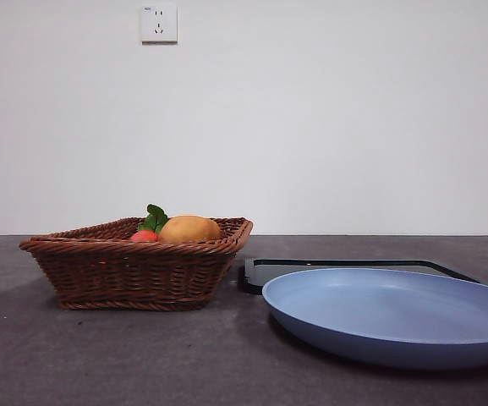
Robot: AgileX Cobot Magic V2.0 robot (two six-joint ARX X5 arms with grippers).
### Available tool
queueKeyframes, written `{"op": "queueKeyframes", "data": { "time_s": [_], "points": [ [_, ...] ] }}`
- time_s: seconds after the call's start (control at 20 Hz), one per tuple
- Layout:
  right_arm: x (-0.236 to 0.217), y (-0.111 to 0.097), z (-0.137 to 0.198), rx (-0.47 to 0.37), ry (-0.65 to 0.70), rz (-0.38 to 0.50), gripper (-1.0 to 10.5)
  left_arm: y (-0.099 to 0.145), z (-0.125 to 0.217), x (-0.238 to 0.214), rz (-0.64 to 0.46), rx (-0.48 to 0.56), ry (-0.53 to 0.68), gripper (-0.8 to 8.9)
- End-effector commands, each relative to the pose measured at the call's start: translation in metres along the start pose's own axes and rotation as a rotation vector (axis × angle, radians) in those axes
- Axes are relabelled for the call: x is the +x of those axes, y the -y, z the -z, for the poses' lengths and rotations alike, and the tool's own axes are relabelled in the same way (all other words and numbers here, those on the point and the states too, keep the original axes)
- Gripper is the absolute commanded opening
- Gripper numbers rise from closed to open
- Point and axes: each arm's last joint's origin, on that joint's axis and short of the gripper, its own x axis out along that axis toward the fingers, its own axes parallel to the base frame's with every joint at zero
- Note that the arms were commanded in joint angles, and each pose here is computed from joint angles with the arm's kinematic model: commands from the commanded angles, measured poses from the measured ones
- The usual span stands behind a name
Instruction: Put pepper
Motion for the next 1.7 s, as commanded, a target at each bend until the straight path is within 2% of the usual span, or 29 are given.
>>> {"op": "queueKeyframes", "data": {
  "time_s": [0.05, 0.35, 0.65, 1.0, 1.3, 1.5, 1.7],
  "points": [
    [-0.003, -0.007, -0.014, 0.060, 0.047, -0.026, 0.1, 0.004, -0.008, -0.002, 0.028, -0.053, 0.009, 0.06],
    [-0.005, -0.021, -0.046, 0.052, 0.068, -0.038, 0.1, 0.018, -0.035, -0.008, 0.079, -0.052, -0.026, 0.06],
    [0.000, -0.039, -0.084, -0.035, -0.038, -0.106, 0.1, 0.034, -0.068, -0.003, 0.190, -0.023, -0.140, 0.06],
    [0.010, -0.057, -0.119, -0.160, -0.313, -0.156, 0.1, 0.048, -0.101, 0.008, 0.307, 0.069, -0.341, 0.06],
    [0.014, -0.067, -0.136, -0.272, -0.580, -0.182, 0.1, 0.056, -0.119, 0.011, 0.378, 0.129, -0.511, 0.06],
    [0.013, -0.071, -0.140, -0.295, -0.732, -0.192, 0.1, 0.060, -0.124, 0.010, 0.389, 0.150, -0.620, 0.06],
    [0.011, -0.072, -0.138, -0.295, -0.826, -0.195, 0.1, 0.062, -0.124, 0.009, 0.405, 0.160, -0.686, 0.06]
  ]
}}
